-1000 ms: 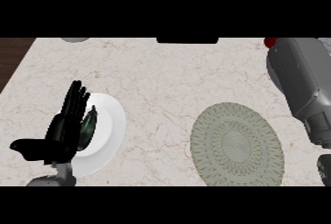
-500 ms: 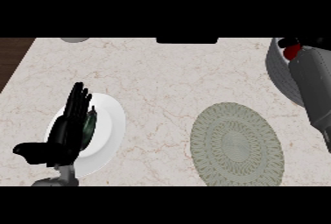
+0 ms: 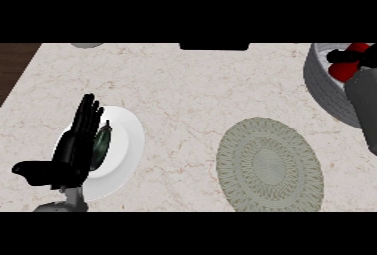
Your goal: Pick the can from the placemat and place it in the basket
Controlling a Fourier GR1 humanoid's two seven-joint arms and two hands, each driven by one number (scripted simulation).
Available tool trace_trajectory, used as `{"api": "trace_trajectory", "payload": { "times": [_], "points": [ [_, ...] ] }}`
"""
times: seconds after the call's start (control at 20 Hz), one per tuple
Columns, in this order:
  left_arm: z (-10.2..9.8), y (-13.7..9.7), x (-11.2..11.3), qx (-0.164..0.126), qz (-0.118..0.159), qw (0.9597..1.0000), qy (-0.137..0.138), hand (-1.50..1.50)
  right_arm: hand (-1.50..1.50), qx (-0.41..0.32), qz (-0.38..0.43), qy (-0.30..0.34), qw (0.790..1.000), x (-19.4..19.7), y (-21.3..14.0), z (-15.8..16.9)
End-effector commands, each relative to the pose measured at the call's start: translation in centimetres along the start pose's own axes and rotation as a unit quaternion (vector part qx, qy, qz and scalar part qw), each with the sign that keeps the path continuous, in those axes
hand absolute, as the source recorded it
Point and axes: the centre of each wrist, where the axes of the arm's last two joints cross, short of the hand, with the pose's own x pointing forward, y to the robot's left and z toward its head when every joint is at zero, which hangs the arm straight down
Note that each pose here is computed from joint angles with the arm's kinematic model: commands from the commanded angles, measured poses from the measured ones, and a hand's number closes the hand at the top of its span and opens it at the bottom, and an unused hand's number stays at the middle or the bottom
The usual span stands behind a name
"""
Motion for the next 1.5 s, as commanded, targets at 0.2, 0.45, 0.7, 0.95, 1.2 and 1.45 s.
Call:
{"api": "trace_trajectory", "payload": {
  "times": [0.2, 0.45, 0.7, 0.95, 1.2, 1.45],
  "points": [
    [-0.7, 0.2, -0.1, 0.004, 0.000, 1.0000, -0.002, 0.00, 1.50, 0.000, -0.018, 0.007, 1.000, -4.3, 1.5, -1.3],
    [0.1, 0.5, 0.6, -0.002, -0.001, 1.0000, -0.001, 0.00, 1.50, 0.002, -0.031, 0.023, 0.999, -6.3, 3.4, -0.5],
    [-1.0, -0.5, 0.9, -0.007, 0.000, 1.0000, -0.003, 0.00, 1.50, -0.017, -0.049, 0.073, 0.996, -8.3, 2.4, -2.6],
    [0.5, 1.2, -1.7, -0.004, 0.004, 1.0000, -0.001, 0.00, -1.50, 0.020, -0.027, 0.043, 0.998, -9.3, 2.3, -3.2],
    [1.2, -0.1, -0.6, 0.001, 0.005, 1.0000, 0.005, 0.00, -1.50, -0.007, -0.063, 0.025, 0.998, -10.0, 3.4, -2.1],
    [-0.1, -1.5, 1.3, -0.007, 0.005, 1.0000, 0.001, 0.00, -1.50, -0.073, -0.114, 0.002, 0.991, -8.6, 2.1, -2.8]
  ]
}}
